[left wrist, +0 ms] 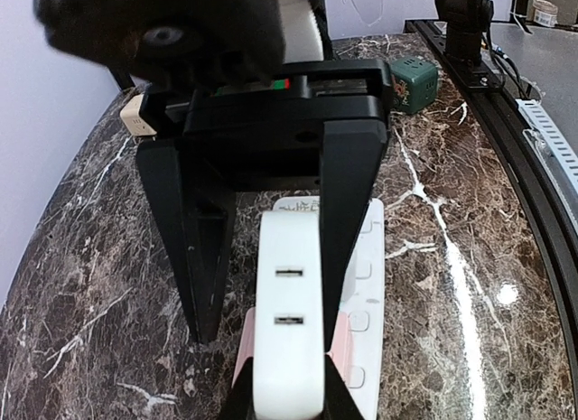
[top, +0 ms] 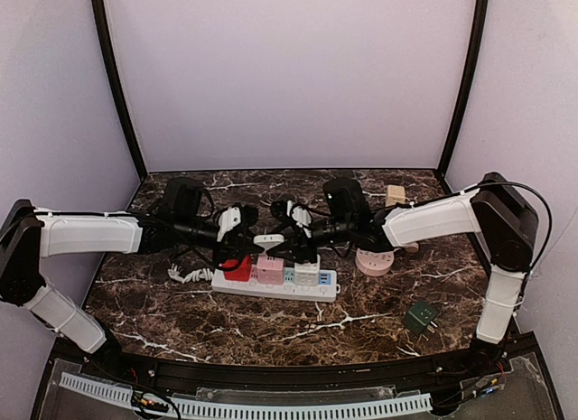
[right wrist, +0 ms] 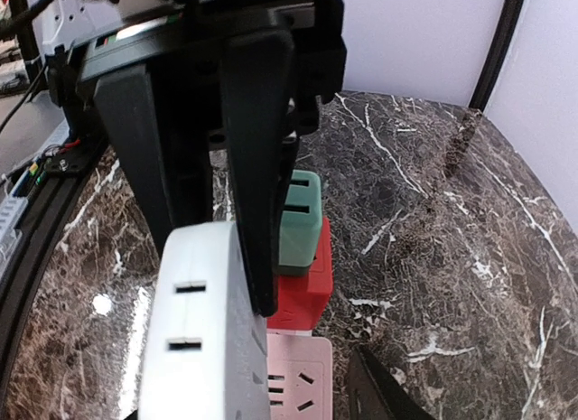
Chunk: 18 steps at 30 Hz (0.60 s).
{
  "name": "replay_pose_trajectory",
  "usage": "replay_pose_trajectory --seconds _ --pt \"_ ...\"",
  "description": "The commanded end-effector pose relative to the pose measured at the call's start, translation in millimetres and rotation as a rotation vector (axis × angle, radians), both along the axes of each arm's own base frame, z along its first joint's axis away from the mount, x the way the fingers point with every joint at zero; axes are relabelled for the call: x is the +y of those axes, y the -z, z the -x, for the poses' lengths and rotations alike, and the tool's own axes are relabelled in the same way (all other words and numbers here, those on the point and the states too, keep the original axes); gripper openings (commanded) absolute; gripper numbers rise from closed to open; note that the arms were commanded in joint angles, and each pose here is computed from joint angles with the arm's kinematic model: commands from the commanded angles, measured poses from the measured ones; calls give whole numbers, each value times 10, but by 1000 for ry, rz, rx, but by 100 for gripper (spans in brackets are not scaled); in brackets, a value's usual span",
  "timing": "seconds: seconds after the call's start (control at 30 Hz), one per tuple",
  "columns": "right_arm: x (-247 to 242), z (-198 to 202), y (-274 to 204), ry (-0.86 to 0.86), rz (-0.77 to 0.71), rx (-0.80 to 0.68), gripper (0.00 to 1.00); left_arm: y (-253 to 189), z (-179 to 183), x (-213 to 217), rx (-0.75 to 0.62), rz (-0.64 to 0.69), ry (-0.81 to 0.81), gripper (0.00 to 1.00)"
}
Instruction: Insert the plug
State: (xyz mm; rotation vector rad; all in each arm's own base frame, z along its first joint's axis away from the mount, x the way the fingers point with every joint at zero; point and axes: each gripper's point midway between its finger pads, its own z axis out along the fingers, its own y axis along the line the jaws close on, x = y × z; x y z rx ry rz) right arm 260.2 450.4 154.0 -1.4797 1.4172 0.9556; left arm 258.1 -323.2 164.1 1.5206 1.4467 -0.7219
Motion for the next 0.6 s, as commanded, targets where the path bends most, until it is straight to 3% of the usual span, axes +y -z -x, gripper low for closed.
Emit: replay_pose_trajectory --seconds 0.0,0.4,0.57 --pt "-20 -61 188 24 15 6 53 -232 56 -32 -28 47 36 1" --pt "-41 -152 163 84 10 -11 48 -208 99 -22 -17 38 52 1" --pt "-69 -72 136 49 17 -11 54 -167 85 -7 -22 24 44 1"
